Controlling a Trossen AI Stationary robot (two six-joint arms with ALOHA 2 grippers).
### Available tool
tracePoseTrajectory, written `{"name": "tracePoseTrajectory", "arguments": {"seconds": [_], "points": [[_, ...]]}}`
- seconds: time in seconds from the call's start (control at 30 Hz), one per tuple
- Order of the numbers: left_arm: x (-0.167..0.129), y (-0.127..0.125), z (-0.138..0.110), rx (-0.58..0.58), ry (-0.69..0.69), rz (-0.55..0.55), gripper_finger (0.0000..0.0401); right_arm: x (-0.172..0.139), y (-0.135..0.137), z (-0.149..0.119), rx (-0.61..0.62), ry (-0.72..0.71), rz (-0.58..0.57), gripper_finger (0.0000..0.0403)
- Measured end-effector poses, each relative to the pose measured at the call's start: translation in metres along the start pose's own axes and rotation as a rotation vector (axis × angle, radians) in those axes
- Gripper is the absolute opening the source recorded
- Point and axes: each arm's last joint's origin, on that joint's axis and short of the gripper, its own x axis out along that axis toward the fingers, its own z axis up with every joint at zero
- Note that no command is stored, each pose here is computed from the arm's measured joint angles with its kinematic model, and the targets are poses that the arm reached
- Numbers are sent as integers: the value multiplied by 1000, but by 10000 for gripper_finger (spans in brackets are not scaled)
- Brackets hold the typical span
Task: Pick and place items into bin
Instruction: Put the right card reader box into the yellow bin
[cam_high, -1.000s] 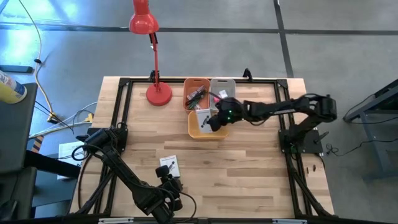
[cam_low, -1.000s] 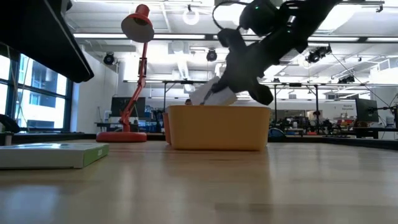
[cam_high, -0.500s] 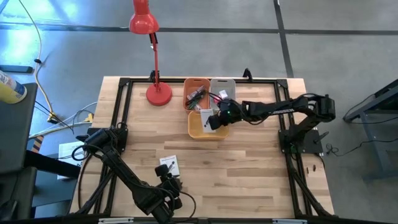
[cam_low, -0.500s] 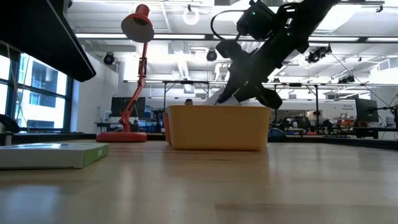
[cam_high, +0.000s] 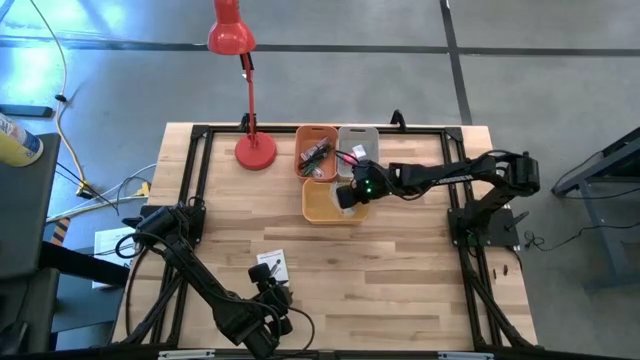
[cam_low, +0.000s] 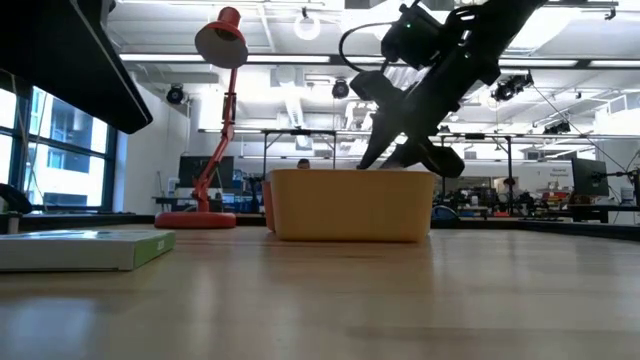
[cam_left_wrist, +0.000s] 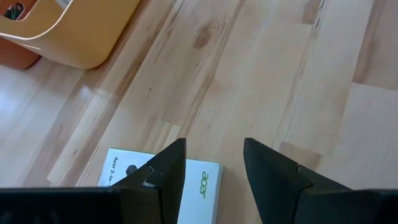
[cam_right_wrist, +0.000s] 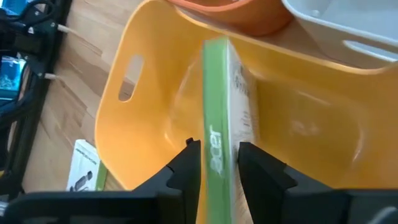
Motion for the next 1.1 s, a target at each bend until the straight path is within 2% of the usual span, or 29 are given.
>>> {"name": "tracePoseTrajectory", "arguments": {"seconds": [0.4, 0.6, 0.93, 1.1], "points": [[0, 0, 0, -2, 0, -1, 150, 0, -3, 0, -43, 5, -23, 104], [0, 0, 0, -4, -1, -2, 150, 0, -5, -1, -91, 24, -47, 86], [0, 0, 0, -4, -1, -2, 150, -1, -7, 2, -197, 71, -7, 38], [0, 0, 0, -3, -1, -1, 150, -3, -1, 4, -292, 99, 31, 41]]}}
